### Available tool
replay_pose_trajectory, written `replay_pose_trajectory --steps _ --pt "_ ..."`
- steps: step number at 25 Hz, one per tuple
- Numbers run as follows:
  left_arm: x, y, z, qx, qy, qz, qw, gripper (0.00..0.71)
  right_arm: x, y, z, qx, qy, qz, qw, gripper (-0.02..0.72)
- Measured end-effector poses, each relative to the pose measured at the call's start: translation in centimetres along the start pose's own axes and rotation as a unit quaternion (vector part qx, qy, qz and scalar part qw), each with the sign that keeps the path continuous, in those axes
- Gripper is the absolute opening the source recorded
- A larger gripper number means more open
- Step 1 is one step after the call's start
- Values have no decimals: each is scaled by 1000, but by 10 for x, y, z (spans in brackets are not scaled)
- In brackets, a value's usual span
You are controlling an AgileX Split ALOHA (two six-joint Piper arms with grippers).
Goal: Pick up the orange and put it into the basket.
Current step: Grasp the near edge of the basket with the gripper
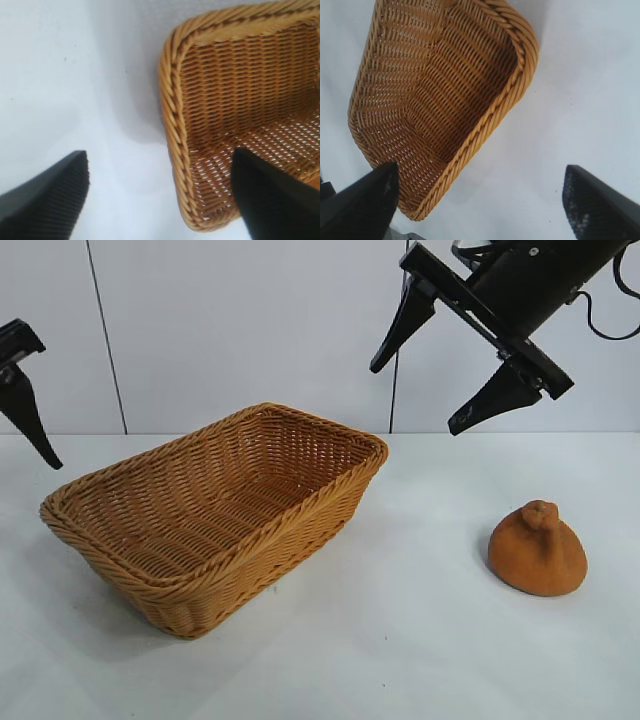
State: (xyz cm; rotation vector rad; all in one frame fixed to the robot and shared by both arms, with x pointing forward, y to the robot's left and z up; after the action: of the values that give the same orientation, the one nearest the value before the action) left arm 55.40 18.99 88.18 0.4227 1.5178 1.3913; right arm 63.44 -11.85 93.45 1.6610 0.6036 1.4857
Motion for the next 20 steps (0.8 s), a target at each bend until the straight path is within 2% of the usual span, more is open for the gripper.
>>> replay_pose_trajectory --steps 7,12,18,20 --pt "12 -50 -1 12 47 28 998 557 0 0 0 0 0 0 1000 610" --pt "19 -70 -3 20 80 35 996 552 0 0 0 0 0 0 1000 610" --pt "18 -72 -1 16 85 34 996 444 0 0 0 0 0 0 1000 610" --pt "18 -72 0 14 85 32 996 389 0 0 0 0 0 0 1000 610"
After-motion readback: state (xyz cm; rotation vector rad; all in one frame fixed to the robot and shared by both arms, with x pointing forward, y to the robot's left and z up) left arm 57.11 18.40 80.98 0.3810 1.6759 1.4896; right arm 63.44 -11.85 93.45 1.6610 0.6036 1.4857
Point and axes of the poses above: a point on each arm's last joint axis where the gripper is mounted, y pointing back along that axis away from the gripper, x along the wrist's bending axis when the last joint is at zero, z = x × y, the point moved 10 cm from there along -y, pointing out along that axis toward the gripper, and after that the axes turned 13 degrees about -y, right-handed, at the moved point
